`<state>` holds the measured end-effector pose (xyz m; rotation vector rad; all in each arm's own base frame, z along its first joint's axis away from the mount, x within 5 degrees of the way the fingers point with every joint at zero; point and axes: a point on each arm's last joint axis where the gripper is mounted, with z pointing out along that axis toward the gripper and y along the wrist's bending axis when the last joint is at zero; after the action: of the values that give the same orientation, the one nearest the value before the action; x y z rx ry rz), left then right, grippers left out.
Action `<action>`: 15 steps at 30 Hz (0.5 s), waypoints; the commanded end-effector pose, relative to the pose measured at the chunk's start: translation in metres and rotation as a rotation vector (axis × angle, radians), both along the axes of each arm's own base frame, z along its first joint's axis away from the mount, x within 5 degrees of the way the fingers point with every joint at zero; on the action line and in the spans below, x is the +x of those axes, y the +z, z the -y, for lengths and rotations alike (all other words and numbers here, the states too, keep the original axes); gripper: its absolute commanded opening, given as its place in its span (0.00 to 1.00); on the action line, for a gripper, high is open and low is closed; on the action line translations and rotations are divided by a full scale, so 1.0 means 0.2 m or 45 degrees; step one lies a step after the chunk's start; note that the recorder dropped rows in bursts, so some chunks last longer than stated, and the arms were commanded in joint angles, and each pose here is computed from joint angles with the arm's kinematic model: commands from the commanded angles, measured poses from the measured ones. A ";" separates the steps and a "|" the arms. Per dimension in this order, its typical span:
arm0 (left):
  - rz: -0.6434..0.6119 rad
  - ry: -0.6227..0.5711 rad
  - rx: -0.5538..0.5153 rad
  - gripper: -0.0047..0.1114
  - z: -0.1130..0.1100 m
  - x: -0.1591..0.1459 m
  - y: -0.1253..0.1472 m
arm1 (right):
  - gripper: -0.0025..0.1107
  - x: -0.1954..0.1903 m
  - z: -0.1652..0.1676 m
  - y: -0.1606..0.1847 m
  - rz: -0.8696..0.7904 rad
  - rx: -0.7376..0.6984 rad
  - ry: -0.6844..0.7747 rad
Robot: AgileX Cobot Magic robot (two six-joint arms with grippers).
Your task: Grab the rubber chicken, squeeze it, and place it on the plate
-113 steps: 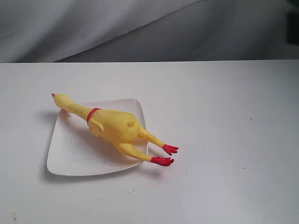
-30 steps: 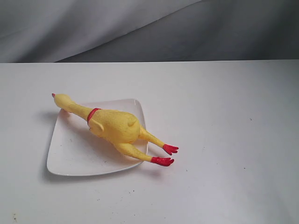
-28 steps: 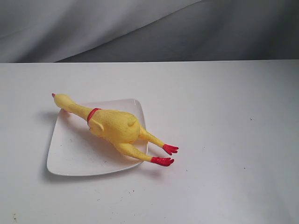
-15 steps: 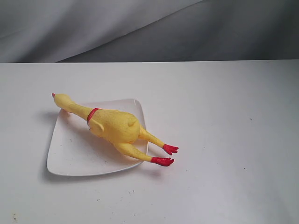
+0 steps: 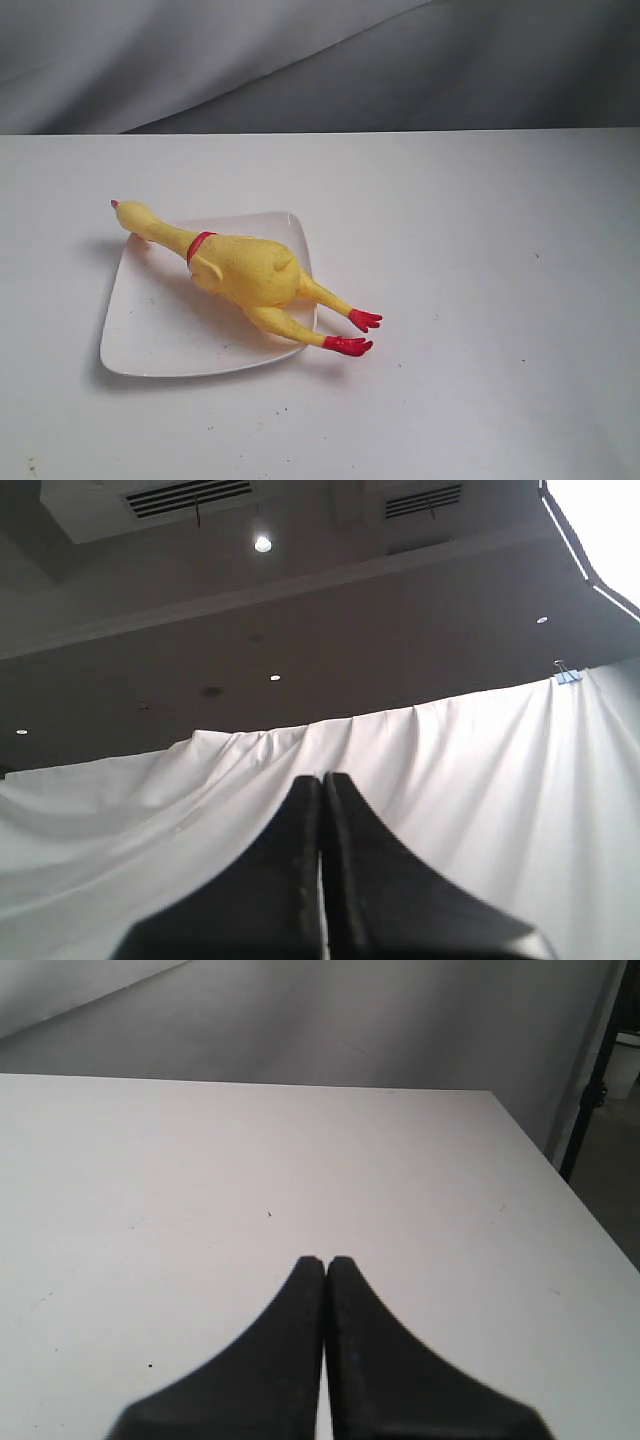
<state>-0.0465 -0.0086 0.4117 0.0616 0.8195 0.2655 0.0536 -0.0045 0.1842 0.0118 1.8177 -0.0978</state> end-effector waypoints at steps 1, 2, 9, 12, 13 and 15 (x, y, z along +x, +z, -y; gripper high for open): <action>0.006 0.041 -0.005 0.05 0.00 -0.01 0.00 | 0.02 0.00 0.00 0.00 0.001 -0.010 -0.009; 0.006 0.060 -0.005 0.05 0.01 -0.01 0.00 | 0.02 0.00 0.00 0.00 0.001 -0.010 -0.009; 0.008 0.011 0.044 0.05 0.05 0.00 0.00 | 0.02 0.00 0.00 0.00 0.001 -0.010 -0.009; 0.007 -0.032 0.084 0.05 0.07 0.00 0.00 | 0.02 0.00 0.00 0.00 0.001 -0.010 -0.009; 0.007 -0.037 0.089 0.05 0.07 0.00 0.00 | 0.02 0.00 0.00 0.00 0.001 -0.010 -0.009; 0.007 -0.037 0.089 0.05 0.07 0.00 0.00 | 0.02 0.00 0.00 0.00 0.001 -0.010 -0.009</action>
<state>-0.0452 -0.0217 0.4118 0.1312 0.8105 0.2869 0.0536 -0.0045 0.1842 0.0118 1.8177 -0.0978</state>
